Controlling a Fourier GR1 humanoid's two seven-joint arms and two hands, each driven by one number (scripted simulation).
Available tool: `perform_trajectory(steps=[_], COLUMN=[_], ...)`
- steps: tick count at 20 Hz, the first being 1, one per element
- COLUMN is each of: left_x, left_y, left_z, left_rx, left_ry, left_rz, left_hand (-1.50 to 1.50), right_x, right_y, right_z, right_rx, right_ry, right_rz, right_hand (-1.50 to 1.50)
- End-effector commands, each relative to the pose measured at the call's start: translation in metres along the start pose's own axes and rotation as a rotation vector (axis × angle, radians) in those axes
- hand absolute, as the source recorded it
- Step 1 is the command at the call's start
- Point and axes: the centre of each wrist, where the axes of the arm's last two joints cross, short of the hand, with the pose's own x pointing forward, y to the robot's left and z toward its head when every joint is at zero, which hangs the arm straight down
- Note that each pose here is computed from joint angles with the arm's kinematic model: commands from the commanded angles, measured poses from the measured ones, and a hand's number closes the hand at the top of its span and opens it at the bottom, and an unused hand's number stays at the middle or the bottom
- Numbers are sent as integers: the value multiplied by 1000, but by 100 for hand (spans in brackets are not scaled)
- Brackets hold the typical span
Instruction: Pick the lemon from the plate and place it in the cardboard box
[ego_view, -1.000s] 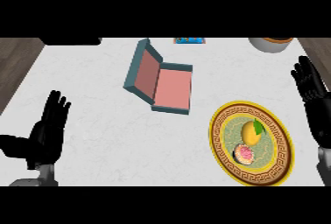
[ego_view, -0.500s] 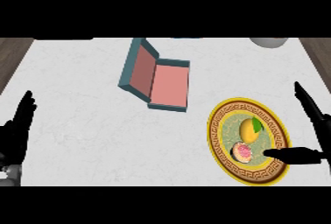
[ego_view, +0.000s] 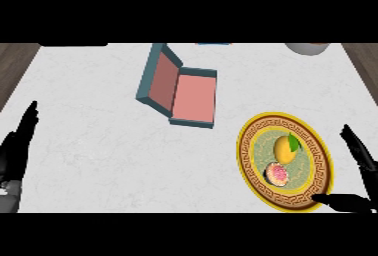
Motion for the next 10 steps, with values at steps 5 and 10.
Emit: perform_trajectory(steps=[5,10], left_x=[7,0], left_y=[-2,-2], left_z=[-6,0], left_rx=[-13,-25], left_ry=[-10,0], left_rz=[-25,-17], left_hand=[0,0], right_x=[4,29], right_y=[-63,-47], right_z=[-21,-61], right_rx=[206,389], right_ry=[91,192], right_rz=[418,501], right_hand=[-150,-150])
